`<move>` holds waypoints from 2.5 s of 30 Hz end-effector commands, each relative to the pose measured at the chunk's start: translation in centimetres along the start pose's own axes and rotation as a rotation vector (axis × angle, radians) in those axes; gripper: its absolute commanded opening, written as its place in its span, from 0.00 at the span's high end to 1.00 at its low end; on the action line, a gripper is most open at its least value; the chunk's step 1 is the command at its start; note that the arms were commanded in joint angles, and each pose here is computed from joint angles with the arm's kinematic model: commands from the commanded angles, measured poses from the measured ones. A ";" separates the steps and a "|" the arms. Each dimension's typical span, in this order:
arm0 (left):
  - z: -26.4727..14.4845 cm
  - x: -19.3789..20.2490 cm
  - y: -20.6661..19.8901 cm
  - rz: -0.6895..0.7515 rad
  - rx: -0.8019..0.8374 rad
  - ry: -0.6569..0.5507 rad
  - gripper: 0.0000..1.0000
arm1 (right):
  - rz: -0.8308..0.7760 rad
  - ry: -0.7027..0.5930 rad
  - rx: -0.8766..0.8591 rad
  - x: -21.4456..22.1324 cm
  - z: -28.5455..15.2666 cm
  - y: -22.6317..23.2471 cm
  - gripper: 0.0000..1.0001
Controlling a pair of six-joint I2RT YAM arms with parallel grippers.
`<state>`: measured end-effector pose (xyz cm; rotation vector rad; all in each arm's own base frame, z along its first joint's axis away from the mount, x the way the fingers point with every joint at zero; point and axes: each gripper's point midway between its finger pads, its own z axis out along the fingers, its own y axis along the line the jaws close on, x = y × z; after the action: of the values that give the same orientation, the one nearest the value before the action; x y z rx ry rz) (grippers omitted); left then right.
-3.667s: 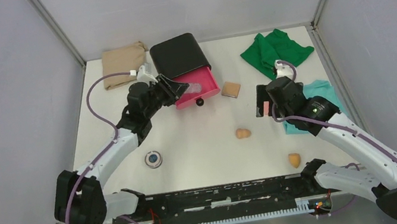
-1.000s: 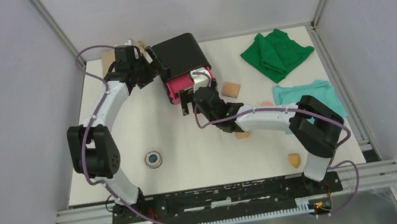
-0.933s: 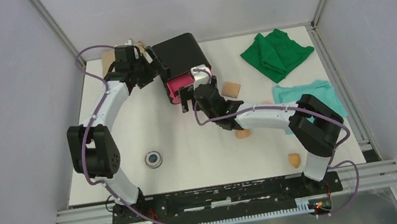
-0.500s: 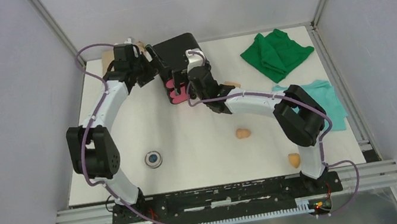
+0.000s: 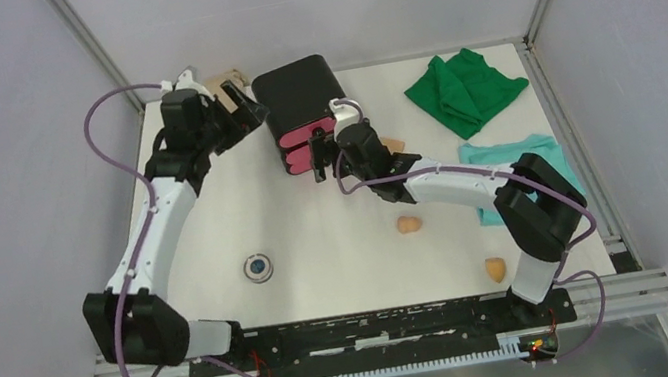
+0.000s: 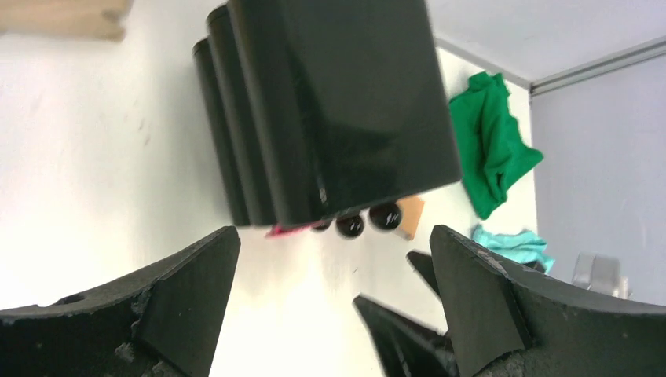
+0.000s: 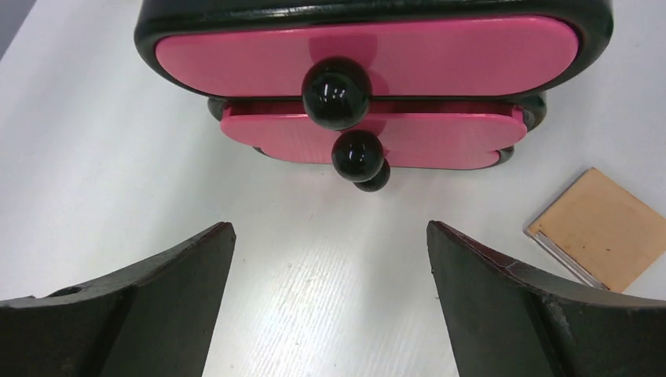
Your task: Organize the makeup
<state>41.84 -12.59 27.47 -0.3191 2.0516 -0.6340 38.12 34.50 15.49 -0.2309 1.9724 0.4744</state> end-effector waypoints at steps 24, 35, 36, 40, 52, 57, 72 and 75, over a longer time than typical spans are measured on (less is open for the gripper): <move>-5.9 11.4 11.1 0.040 -0.290 0.089 0.00 | -0.041 -0.104 -0.052 0.1 5.9 0.4 0.30; -6.0 12.3 12.0 0.046 -0.309 0.102 0.00 | -0.031 -0.132 -0.029 0.1 6.2 -0.1 0.47; -5.9 12.4 12.1 0.046 -0.311 0.109 0.00 | -0.027 -0.135 -0.033 0.1 6.1 -0.1 0.49; -5.5 12.7 11.9 0.033 -0.297 0.123 0.00 | -0.009 -0.141 -0.046 -0.2 5.8 0.2 0.58; -5.1 12.3 11.5 0.013 -0.290 0.126 0.01 | -0.009 -0.147 -0.080 0.6 1.7 0.5 0.82; -5.8 13.1 12.5 -0.004 -0.357 0.163 0.01 | -0.003 -0.117 -0.074 2.0 -1.1 -0.1 0.83; -9.3 17.7 15.6 -0.079 -0.513 0.252 0.00 | 0.036 -0.027 -0.065 5.2 -3.5 0.5 0.53; -9.0 18.5 16.3 -0.115 -0.548 0.267 0.01 | 0.032 -0.014 -0.037 4.8 -4.0 0.1 0.33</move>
<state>25.16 -4.71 10.12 -0.5965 2.4429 -0.1787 32.57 33.05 9.34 -0.2746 1.9970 0.5100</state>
